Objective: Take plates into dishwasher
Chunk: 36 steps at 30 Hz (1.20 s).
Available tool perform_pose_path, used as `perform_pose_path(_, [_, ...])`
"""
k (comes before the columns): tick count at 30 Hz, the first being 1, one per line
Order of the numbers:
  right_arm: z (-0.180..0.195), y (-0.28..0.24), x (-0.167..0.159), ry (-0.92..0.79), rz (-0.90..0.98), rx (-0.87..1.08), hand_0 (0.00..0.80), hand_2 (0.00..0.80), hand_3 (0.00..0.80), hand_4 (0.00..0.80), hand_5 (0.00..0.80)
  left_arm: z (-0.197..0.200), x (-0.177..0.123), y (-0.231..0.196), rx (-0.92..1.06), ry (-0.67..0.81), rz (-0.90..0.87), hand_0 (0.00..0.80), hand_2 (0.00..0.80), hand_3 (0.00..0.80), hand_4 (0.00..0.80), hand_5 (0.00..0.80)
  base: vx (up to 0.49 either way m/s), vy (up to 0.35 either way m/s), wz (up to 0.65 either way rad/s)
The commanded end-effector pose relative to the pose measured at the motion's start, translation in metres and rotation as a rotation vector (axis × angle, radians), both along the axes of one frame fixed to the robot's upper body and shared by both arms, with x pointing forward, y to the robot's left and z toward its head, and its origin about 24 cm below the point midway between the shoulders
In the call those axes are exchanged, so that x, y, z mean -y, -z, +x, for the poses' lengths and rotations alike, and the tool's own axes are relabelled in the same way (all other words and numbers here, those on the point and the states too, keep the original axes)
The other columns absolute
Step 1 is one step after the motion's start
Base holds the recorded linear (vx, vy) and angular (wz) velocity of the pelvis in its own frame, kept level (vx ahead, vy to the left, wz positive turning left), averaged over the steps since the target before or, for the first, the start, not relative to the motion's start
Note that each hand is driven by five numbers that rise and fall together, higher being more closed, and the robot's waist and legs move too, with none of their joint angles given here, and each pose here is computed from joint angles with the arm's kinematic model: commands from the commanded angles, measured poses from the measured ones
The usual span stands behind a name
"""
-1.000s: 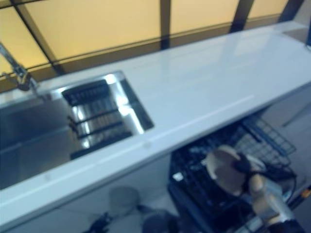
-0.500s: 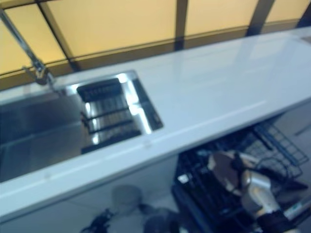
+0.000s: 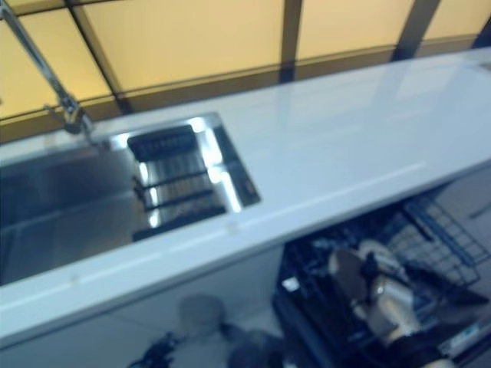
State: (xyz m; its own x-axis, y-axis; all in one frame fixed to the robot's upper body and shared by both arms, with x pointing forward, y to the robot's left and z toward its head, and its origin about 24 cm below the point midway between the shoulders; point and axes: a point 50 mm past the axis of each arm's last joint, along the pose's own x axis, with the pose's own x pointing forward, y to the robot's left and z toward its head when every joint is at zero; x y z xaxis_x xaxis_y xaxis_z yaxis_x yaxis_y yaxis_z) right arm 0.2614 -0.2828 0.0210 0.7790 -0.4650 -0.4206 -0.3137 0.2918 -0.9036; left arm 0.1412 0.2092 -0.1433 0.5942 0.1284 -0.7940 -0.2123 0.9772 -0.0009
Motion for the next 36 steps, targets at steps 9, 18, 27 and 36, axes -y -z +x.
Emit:
perform_pose_path(9, [0.013,0.023,-0.026,0.016,0.058,-0.048,0.8,0.8,0.8,0.8,0.8,0.014,-0.001,-0.004,-0.002,0.111,0.058,0.0,0.0,0.0,0.0,0.0,0.001,-0.002,0.03])
perform_pose_path(18, [0.011,0.025,-0.025,0.046,0.081,-0.042,0.552,0.552,0.552,0.552,0.552,0.014,-0.001,-0.003,-0.006,0.128,0.061,0.0,0.0,0.0,0.0,0.0,0.004,-0.001,0.04])
perform_pose_path(27, [0.015,0.006,-0.021,0.049,0.098,0.018,0.0,0.0,0.0,0.0,0.0,0.015,-0.001,-0.004,-0.005,0.107,0.064,0.0,0.0,0.0,0.0,0.0,0.0,0.0,0.0])
perform_pose_path(36, [0.011,-0.051,0.006,-0.028,0.03,0.022,0.0,0.0,0.0,0.0,0.0,0.013,-0.014,-0.006,-0.008,0.057,0.083,0.0,0.0,0.0,0.0,0.0,0.0,0.0,0.0])
